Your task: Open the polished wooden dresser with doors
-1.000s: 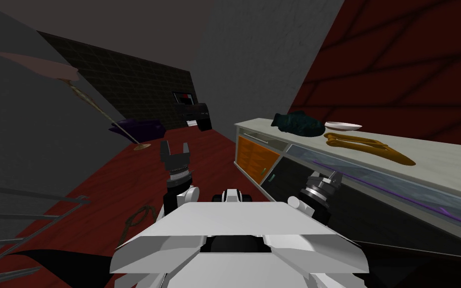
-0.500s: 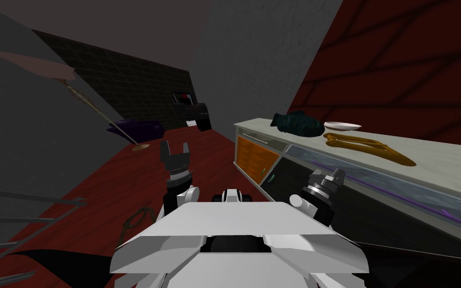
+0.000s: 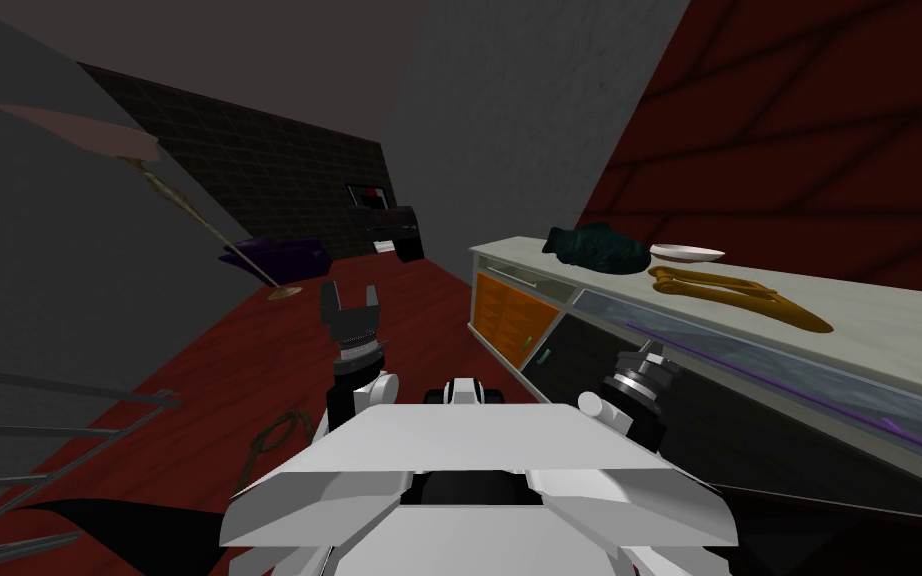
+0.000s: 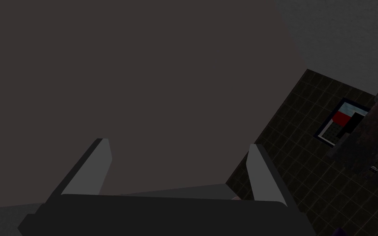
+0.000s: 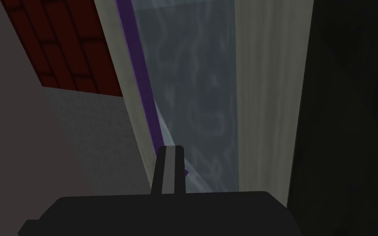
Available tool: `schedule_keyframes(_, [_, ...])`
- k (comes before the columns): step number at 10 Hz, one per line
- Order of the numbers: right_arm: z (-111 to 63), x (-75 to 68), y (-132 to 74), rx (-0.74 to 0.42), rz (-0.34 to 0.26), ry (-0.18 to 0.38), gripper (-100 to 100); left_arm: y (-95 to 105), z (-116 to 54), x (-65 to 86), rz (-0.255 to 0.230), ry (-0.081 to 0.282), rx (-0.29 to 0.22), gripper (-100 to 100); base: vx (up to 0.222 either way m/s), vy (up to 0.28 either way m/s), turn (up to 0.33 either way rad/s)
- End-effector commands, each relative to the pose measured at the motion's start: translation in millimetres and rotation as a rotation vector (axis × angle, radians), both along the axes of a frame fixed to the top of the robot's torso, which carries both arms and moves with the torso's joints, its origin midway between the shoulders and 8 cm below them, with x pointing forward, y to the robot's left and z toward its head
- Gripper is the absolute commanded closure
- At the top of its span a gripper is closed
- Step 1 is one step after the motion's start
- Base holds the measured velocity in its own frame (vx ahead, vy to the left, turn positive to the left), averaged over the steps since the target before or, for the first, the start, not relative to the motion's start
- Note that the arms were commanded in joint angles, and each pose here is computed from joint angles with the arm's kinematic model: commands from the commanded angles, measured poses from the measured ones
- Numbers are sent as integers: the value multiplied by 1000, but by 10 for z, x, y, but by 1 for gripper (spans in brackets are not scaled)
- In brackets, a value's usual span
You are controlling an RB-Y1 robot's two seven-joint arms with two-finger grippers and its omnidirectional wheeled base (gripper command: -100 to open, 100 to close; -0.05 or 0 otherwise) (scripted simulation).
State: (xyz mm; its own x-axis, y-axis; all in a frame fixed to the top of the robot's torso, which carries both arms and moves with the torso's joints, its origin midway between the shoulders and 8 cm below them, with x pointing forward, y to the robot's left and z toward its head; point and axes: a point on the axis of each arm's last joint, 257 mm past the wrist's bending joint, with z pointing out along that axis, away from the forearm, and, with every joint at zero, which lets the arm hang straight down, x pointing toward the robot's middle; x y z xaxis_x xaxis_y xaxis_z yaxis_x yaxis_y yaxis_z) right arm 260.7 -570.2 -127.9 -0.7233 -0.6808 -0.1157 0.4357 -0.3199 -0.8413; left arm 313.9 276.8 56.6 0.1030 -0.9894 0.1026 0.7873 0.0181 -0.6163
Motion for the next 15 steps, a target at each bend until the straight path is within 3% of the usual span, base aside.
schedule_keyframes(1, [42, -5, -20, -51, -35, 56, -100, 0, 0, 0, 0, 0, 0, 0, -16, -18, 31])
schedule_keyframes(10, [73, -61, -84, -175, -133, 240, -100, 0, 0, 0, 0, 0, 0, 0, -30, -28, 43])
schedule_keyframes(15, [-148, -173, -123, -129, -103, 357, -100, 0, 0, 0, 0, 0, 0, 0, -114, -96, 151])
